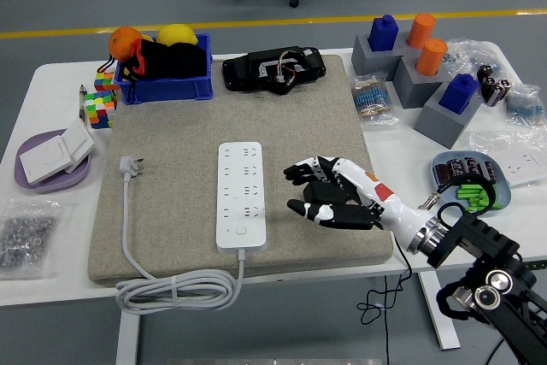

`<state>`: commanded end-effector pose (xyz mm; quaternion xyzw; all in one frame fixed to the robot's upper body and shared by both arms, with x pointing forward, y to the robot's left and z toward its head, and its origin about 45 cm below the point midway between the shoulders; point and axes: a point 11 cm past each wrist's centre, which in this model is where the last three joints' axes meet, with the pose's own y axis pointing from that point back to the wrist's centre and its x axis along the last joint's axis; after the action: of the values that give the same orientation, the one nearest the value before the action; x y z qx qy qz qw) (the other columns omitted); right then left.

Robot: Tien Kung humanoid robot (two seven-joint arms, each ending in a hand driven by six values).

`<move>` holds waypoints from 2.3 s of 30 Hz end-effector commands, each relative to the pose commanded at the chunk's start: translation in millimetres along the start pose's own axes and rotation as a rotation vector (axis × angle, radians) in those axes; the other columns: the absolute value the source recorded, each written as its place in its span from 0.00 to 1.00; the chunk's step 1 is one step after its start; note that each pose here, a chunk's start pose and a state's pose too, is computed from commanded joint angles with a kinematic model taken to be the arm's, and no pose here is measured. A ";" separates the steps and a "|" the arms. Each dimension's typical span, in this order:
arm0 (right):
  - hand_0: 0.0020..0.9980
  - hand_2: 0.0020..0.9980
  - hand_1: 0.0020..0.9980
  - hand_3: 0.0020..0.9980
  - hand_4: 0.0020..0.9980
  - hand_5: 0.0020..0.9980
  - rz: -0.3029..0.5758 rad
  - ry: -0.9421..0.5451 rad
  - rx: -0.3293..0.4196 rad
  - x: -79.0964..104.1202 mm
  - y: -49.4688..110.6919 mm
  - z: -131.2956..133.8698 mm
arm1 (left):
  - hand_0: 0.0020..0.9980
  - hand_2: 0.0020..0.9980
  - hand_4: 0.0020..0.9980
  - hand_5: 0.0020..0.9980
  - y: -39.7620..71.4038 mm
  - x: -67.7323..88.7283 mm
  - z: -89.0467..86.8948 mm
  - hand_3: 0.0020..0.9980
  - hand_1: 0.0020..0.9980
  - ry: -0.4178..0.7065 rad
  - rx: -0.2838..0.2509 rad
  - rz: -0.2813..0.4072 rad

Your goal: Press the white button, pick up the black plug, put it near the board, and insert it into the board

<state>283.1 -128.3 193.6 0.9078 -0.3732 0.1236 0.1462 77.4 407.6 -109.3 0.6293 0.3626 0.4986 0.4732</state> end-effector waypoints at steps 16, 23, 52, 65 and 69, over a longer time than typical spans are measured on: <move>0.43 0.25 0.19 0.73 0.84 0.51 -0.085 0.287 -0.126 -29.4 -37.9 -3.0 | 0.83 0.75 0.58 0.48 -0.6 -1.0 -4.0 0.79 0.79 0.002 0.008 -0.002; 0.18 0.16 0.07 0.72 0.84 0.51 -0.128 0.332 -0.142 -41.1 -44.3 0.1 | 0.83 0.75 0.58 0.48 -0.6 -0.1 -4.6 0.79 0.79 0.003 0.010 0.000; 0.00 0.11 0.00 0.65 0.82 0.50 -0.114 0.438 -0.131 -52.1 -64.4 26.5 | 0.83 0.75 0.58 0.48 -0.4 2.0 -3.5 0.79 0.79 0.002 0.009 0.003; 0.00 0.11 0.00 0.64 0.80 0.48 -0.100 0.479 -0.113 -53.9 -62.8 37.5 | 0.83 0.75 0.58 0.48 -0.5 1.7 -4.4 0.79 0.79 0.002 0.010 0.003; 0.00 0.11 0.00 0.64 0.80 0.46 -0.090 0.473 -0.084 -54.5 -63.0 34.3 | 0.83 0.75 0.58 0.48 -0.5 1.6 -4.3 0.79 0.79 0.004 0.010 0.003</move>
<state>294.4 -62.9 132.7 0.8623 -0.2927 0.3106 0.2727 73.6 410.2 -109.1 0.6313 0.3651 0.4986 0.4686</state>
